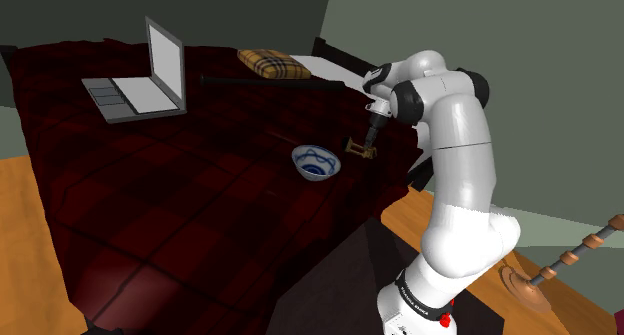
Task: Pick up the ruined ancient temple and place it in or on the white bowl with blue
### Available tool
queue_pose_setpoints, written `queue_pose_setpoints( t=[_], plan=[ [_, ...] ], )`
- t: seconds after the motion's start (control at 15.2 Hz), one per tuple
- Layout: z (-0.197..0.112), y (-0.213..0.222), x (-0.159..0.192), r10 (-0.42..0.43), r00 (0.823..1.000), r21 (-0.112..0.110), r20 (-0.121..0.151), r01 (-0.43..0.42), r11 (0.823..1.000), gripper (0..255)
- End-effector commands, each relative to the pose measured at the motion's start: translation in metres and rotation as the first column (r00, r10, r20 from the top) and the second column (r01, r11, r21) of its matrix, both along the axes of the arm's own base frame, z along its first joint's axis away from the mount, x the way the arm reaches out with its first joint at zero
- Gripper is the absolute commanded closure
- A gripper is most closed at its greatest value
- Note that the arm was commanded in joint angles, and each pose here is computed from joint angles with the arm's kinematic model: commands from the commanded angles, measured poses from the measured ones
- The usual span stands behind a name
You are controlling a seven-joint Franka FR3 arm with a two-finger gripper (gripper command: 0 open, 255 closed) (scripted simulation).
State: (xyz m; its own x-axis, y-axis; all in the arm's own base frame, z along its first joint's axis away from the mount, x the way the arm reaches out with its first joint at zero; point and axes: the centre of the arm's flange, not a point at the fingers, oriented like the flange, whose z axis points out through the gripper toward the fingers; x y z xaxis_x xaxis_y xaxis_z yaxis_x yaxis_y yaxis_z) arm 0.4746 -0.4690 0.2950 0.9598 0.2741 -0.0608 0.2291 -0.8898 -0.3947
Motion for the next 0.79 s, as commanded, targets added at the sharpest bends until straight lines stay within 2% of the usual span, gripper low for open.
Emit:
queue_pose_setpoints(
  t=[0.0,0.73],
  plan=[
    [0.000,0.000,0.000,0.000,1.000,0.000,0.000,0.000,1.000,255],
    [0.053,0.000,0.000,0.000,1.000,0.000,0.000,0.000,1.000,255]
  ],
)
